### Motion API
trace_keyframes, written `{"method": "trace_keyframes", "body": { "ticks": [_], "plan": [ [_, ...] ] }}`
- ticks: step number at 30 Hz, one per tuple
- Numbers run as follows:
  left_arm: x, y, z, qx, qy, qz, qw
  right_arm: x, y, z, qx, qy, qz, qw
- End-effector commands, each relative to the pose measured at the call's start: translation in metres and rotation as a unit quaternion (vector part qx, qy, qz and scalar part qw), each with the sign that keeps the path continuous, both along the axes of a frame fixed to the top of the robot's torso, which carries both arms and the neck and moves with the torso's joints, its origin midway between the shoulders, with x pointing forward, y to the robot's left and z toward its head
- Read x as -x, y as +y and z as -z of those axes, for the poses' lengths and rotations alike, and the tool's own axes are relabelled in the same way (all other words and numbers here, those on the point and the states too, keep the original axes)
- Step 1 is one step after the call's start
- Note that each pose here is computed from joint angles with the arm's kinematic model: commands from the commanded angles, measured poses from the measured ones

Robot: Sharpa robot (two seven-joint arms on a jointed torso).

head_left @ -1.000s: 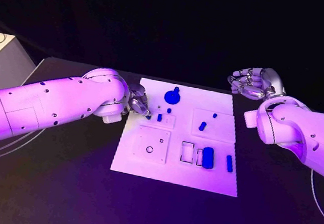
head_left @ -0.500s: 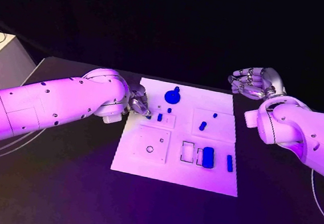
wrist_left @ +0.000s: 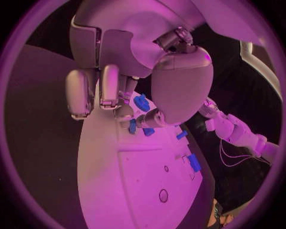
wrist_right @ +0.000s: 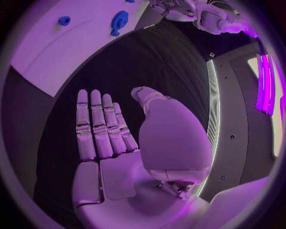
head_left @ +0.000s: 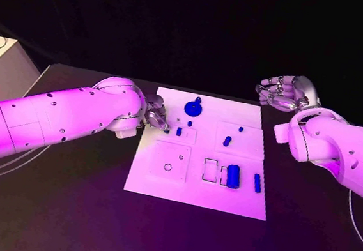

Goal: Assemble the parts on the task board

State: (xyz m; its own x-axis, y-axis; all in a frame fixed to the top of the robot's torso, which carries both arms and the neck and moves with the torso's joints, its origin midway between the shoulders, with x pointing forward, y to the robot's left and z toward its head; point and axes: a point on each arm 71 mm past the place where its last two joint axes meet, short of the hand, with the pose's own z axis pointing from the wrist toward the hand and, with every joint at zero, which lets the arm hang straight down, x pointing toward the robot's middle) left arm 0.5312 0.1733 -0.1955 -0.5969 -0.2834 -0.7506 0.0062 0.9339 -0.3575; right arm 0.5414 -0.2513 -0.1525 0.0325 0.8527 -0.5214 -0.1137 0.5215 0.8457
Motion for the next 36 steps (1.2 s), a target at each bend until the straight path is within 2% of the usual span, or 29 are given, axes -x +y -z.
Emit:
{"method": "trace_keyframes", "body": {
  "ticks": [1, 8, 24, 36],
  "plan": [
    [0.0013, -0.0027, 0.0015, -0.013, -0.007, 0.010, 1.000, 0.0005, 0.0021, -0.0004, 0.002, -0.003, -0.011, 1.000],
    [0.0025, -0.0042, 0.0025, -0.017, -0.012, 0.012, 1.000, 0.0006, 0.0020, -0.0004, 0.002, -0.003, -0.012, 1.000],
    [0.0058, -0.0049, 0.0071, -0.029, -0.004, 0.022, 0.999, 0.0008, 0.0019, 0.0000, 0.002, -0.002, -0.012, 1.000],
    [0.0066, -0.0086, 0.0079, -0.012, 0.004, 0.018, 1.000, 0.0008, 0.0025, -0.0003, 0.006, -0.005, -0.014, 1.000]
  ]
}}
